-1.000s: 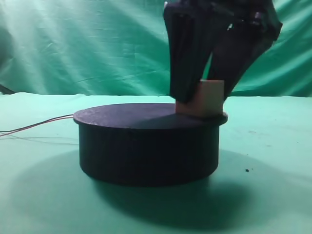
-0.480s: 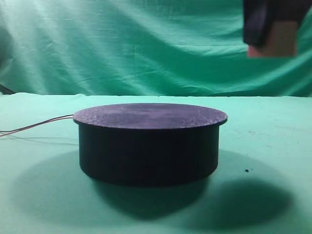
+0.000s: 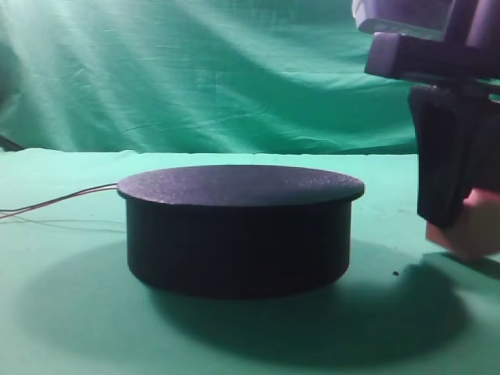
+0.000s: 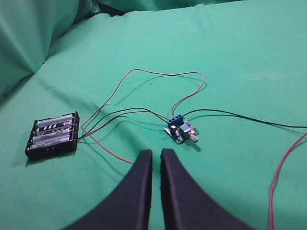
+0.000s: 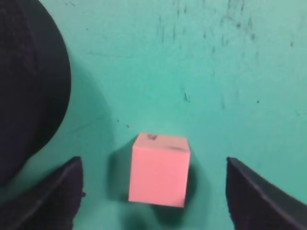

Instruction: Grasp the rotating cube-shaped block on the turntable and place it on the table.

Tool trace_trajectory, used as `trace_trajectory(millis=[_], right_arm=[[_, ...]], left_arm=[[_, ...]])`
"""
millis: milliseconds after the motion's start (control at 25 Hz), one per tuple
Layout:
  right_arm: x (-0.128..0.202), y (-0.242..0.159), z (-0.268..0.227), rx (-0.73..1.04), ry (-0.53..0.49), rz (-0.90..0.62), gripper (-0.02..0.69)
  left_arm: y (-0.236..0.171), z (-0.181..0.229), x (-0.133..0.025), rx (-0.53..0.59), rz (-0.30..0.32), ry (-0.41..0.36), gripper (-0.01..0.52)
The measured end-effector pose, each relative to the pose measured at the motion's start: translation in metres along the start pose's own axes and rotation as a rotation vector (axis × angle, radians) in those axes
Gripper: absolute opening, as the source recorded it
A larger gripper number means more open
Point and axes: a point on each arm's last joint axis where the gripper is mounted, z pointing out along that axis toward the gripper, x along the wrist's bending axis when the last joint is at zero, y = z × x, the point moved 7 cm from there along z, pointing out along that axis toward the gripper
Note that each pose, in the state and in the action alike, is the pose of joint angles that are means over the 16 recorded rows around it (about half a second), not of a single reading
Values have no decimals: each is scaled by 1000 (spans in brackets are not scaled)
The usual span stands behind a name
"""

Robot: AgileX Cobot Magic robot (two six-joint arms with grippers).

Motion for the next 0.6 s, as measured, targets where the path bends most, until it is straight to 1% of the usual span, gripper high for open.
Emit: trace_trajectory(millis=[120,360,440,520,600], right_arm=[[-2,1,-29,-53,-7,5,320],[-10,-21,-79,-169,-12,29,112],[-12,-31,-90,-210,-5,36,56],[-13,-40,-97,-254,8,42,20],[-14,-48,-102,-296,27,51,5]], left_arm=[[0,0,0,0,0,0,0],[0,0,0,0,0,0,0],[0,0,0,0,0,0,0],[0,0,0,0,0,0,0],[0,0,0,0,0,0,0]])
